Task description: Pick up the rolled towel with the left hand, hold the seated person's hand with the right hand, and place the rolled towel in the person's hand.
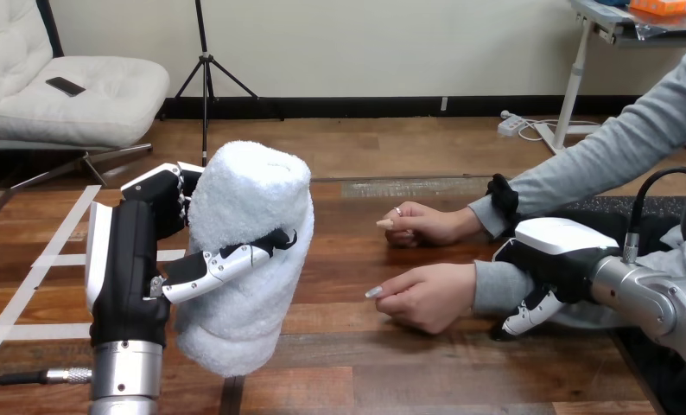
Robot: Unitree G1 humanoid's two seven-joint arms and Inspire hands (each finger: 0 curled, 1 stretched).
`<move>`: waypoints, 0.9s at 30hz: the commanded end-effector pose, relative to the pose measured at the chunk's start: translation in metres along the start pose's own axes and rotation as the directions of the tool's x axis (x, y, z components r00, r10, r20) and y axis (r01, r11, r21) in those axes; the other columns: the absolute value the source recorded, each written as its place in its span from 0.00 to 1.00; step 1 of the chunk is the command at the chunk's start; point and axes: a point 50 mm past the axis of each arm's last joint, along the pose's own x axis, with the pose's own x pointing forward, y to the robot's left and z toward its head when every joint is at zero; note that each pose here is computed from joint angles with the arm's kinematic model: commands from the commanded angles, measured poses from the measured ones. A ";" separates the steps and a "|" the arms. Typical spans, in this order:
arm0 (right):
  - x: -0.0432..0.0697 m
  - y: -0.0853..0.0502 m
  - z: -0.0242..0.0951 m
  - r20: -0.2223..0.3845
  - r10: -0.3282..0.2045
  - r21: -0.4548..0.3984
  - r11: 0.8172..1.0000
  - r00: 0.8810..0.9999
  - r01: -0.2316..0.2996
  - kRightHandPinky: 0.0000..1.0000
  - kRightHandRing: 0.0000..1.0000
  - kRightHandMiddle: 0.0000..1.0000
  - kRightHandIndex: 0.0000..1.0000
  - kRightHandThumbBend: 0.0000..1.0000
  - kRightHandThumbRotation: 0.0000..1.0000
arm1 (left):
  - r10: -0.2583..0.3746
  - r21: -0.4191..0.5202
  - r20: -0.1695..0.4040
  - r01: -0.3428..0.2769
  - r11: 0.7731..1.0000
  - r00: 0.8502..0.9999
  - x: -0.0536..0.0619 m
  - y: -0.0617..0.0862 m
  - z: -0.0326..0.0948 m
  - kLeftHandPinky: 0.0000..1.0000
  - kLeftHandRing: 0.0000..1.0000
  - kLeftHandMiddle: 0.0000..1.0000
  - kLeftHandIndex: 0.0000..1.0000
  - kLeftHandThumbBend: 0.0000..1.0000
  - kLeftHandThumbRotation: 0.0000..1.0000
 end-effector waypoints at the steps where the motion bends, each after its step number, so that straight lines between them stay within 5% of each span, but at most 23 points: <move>1: 0.006 -0.010 0.013 0.058 -0.037 -0.004 0.999 0.998 0.037 0.39 0.44 0.50 0.54 0.62 0.35 | 0.027 -0.017 0.116 -0.025 1.000 0.993 0.016 0.003 0.020 0.31 0.36 0.40 0.41 0.65 0.00; 11: 0.005 -0.011 0.014 0.075 -0.052 0.014 0.999 0.996 0.051 0.36 0.40 0.46 0.48 0.52 0.42 | 0.025 -0.021 0.120 -0.023 1.000 0.992 0.017 0.003 0.020 0.31 0.36 0.40 0.41 0.64 0.00; 27: 0.004 -0.012 0.012 0.076 -0.080 0.034 0.996 0.994 0.078 0.30 0.34 0.39 0.40 0.48 0.38 | 0.029 -0.018 0.124 -0.027 0.999 0.992 0.017 0.003 0.020 0.31 0.35 0.40 0.41 0.64 0.00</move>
